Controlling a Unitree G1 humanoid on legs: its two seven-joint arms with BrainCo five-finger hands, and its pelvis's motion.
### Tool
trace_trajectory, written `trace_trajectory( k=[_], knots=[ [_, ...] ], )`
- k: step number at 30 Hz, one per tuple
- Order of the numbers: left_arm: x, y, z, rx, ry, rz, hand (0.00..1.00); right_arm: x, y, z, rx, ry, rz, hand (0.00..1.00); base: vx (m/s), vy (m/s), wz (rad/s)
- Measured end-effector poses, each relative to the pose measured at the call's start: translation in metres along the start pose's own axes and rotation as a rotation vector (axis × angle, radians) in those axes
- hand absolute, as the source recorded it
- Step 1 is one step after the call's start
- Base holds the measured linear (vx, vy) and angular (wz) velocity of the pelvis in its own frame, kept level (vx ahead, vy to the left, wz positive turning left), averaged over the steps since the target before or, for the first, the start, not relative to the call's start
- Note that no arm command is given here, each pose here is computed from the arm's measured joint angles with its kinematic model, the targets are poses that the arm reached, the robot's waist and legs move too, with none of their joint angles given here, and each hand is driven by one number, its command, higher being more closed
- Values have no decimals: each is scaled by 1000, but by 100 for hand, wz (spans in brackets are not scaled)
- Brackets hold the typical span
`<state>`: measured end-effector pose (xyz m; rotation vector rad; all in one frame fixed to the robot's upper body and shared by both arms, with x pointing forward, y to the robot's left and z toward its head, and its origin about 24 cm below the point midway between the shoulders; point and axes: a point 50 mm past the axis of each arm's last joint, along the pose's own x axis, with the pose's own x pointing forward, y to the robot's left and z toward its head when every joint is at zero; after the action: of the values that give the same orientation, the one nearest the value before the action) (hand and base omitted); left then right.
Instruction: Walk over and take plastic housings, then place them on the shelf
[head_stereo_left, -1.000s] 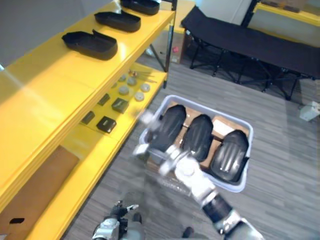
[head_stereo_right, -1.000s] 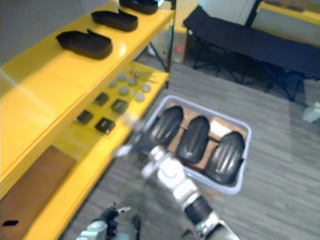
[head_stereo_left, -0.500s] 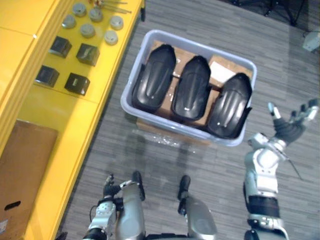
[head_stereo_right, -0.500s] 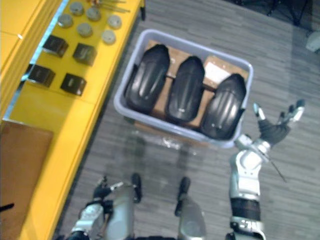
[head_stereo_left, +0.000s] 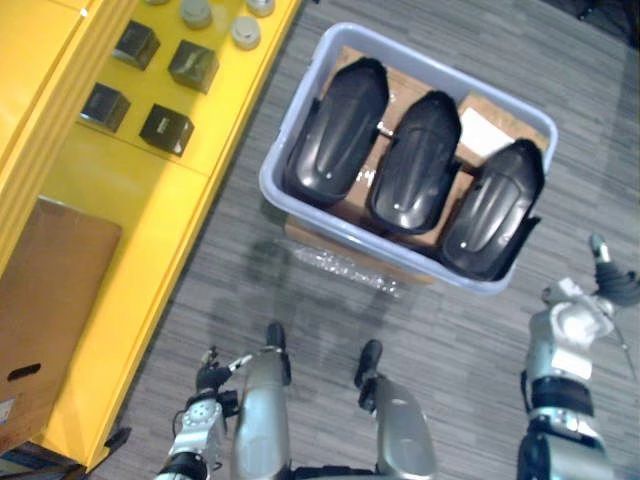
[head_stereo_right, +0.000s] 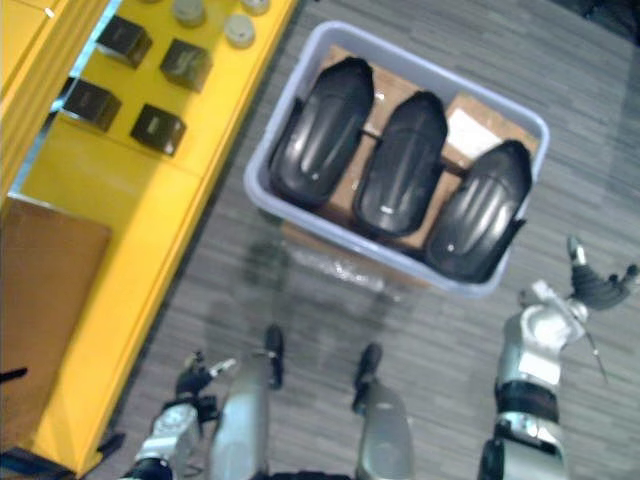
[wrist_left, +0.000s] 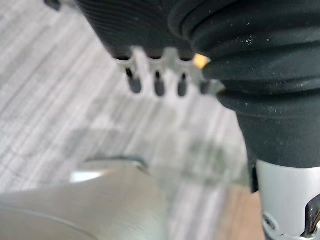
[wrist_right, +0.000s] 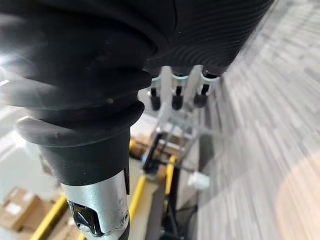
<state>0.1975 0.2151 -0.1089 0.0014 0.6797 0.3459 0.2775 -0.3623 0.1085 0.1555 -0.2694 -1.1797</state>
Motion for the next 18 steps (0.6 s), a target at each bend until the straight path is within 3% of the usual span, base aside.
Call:
trace_trajectory(
  k=[9, 18],
  knots=[
    [-7, -16, -20, -29, 92, -64, 0, 55, 2, 46, -52, 12, -33, 0, -31, 34, 9],
    [-14, -22, -38, -80, 197, -116, 0, 71, 2, 48, -202, 120, 28, 0, -3, 23, 9]
  ],
)
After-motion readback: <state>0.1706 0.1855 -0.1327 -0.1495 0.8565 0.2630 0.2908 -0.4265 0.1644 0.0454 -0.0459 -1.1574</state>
